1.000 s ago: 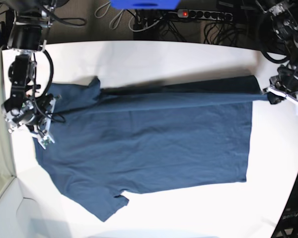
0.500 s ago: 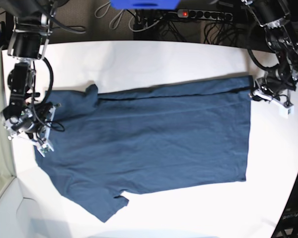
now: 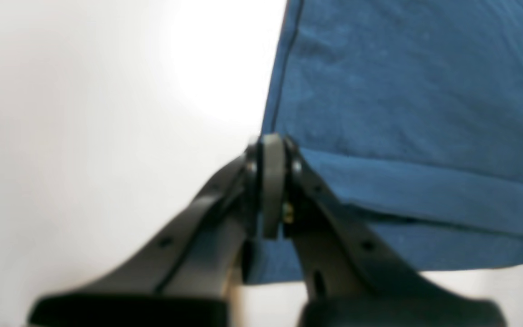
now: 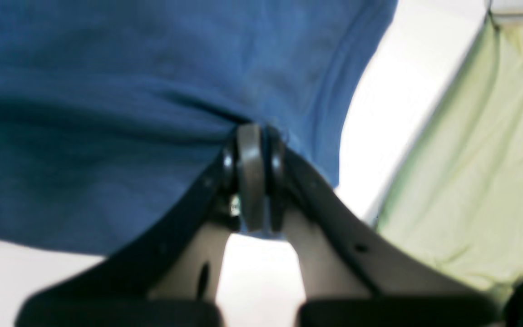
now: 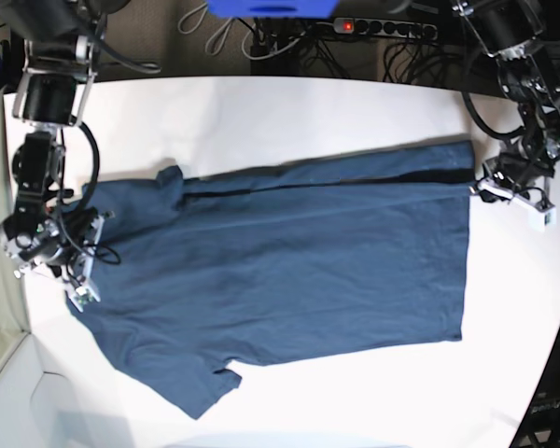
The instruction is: Layout the t-shirt on the table in an organized manner, then fold the t-shirt properly
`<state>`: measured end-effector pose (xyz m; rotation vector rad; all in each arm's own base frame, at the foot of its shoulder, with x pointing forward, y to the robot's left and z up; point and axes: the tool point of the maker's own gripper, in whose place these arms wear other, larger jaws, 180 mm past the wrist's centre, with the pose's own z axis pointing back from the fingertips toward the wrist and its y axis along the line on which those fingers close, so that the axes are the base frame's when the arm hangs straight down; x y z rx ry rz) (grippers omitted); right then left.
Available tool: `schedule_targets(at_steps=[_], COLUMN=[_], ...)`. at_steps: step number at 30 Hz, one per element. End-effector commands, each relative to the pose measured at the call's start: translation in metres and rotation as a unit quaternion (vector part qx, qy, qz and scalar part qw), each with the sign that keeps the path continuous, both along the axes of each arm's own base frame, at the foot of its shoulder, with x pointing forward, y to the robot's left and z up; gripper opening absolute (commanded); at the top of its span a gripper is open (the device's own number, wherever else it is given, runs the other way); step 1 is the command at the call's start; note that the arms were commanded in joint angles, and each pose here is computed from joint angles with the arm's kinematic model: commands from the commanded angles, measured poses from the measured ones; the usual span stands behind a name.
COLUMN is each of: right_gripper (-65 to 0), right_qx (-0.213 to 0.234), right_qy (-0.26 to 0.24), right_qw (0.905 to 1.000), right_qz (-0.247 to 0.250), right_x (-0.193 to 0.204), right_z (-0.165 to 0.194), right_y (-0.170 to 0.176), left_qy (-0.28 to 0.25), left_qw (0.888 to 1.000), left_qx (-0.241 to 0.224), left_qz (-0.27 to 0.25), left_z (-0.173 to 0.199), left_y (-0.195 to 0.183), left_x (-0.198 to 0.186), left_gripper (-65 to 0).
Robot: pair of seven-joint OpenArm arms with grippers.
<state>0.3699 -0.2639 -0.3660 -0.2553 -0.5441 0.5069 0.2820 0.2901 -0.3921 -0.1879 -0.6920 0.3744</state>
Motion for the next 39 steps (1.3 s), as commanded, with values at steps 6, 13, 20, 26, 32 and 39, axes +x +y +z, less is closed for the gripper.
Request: schedule_targets(at_steps=[6, 13, 20, 26, 32, 39], right_gripper=[-65.0, -42.1, -28.5, -28.3, -28.3, -28.4], right_qx=[0.006, 0.004, 0.003, 0.009, 0.010, 0.009], right_qy=[-0.003, -0.001, -0.028, -0.027, -0.002, 0.020], right_qw=[0.9999, 0.9999, 0.9993, 0.9976, 0.9967, 0.9965], right_qz=[-0.009, -0.010, -0.024, -0.062, -0.081, -0.081], right_x=[0.011, 0.011, 0.012, -0.001, -0.028, -0.046], right_z=[0.002, 0.003, 0.019, 0.016, -0.005, -0.020], right_y=[-0.007, -0.008, -0.017, -0.040, -0.053, -0.052], left_qy=[-0.026, -0.011, -0.014, -0.052, -0.058, -0.014], left_qw=[1.000, 1.000, 1.000, 0.997, 0.996, 0.999], left_qx=[0.012, 0.004, 0.009, 0.043, 0.061, 0.026], left_qz=[0.001, -0.009, -0.012, -0.024, -0.042, -0.031], left_z=[0.016, 0.008, 0.011, 0.042, 0.051, 0.014], left_y=[0.008, 0.002, 0.006, 0.005, -0.008, -0.023], left_x=[0.012, 0.014, 0.014, 0.016, 0.000, -0.032], left_gripper=[-64.5, -53.4, -19.0, -13.8, -13.8, -13.8])
